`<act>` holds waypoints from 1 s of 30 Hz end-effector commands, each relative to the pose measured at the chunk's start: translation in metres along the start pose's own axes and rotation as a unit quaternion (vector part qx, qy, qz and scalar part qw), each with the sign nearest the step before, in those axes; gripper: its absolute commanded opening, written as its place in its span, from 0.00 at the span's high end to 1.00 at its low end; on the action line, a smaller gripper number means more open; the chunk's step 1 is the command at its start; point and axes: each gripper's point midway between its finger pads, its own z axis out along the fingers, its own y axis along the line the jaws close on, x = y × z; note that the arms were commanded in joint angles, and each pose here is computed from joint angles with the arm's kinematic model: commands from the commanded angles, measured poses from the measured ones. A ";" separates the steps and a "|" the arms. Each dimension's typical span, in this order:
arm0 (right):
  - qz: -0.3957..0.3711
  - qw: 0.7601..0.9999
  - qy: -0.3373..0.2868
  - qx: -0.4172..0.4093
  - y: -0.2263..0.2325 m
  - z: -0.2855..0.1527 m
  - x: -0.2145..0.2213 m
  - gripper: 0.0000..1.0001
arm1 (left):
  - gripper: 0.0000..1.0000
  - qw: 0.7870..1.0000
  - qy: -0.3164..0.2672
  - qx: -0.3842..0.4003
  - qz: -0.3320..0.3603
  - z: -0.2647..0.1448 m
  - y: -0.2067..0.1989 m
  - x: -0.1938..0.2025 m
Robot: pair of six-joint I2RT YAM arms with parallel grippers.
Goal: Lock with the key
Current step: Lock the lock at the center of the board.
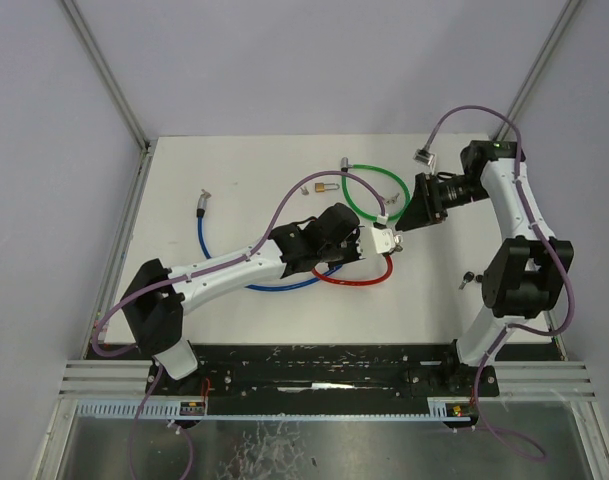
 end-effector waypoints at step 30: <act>-0.901 0.423 -0.041 0.082 0.018 -0.025 -0.005 0.48 | 1.00 1.000 -0.009 0.014 -0.001 0.004 -0.009 -0.002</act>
